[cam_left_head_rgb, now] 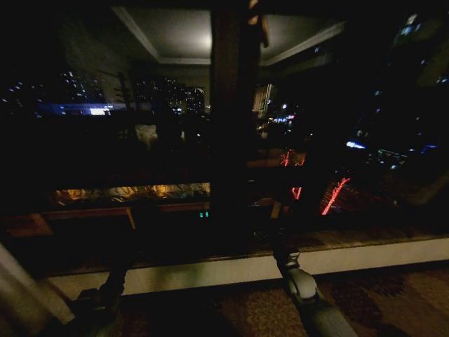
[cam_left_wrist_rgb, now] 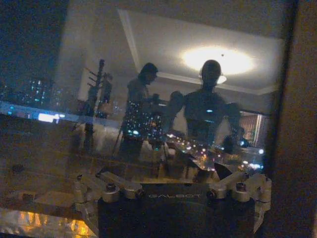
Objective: Open the curtains by pulling them apart, changing their state from closed to fully open.
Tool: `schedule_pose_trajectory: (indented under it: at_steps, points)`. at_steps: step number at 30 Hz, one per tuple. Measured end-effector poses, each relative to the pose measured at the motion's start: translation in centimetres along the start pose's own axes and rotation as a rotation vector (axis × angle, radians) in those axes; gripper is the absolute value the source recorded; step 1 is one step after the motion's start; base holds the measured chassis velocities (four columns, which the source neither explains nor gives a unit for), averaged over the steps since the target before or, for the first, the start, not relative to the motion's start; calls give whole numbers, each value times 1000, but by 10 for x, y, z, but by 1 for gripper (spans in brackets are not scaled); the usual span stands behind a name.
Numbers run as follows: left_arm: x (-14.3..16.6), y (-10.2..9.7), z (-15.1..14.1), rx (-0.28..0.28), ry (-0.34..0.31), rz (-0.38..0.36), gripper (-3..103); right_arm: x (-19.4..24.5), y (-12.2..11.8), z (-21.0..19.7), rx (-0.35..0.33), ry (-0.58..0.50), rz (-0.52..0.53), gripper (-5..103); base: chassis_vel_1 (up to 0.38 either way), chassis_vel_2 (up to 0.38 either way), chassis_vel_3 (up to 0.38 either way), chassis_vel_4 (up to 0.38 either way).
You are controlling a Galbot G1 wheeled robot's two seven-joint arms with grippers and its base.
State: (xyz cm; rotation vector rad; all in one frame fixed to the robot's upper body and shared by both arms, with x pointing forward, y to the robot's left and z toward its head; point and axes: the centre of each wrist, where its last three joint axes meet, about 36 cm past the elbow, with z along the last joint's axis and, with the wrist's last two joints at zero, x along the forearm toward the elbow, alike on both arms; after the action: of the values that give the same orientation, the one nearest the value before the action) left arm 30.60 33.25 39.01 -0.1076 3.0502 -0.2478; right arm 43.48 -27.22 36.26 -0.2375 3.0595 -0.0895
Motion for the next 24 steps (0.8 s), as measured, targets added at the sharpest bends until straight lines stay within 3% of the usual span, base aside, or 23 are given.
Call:
schedule_pose_trajectory:
  at_steps: [24]
  points:
    - [0, 0, 0, 0, 0, 0, 100, 0, 0, 0, 0, 0, 0, 100, -358, -351, 358, 351]
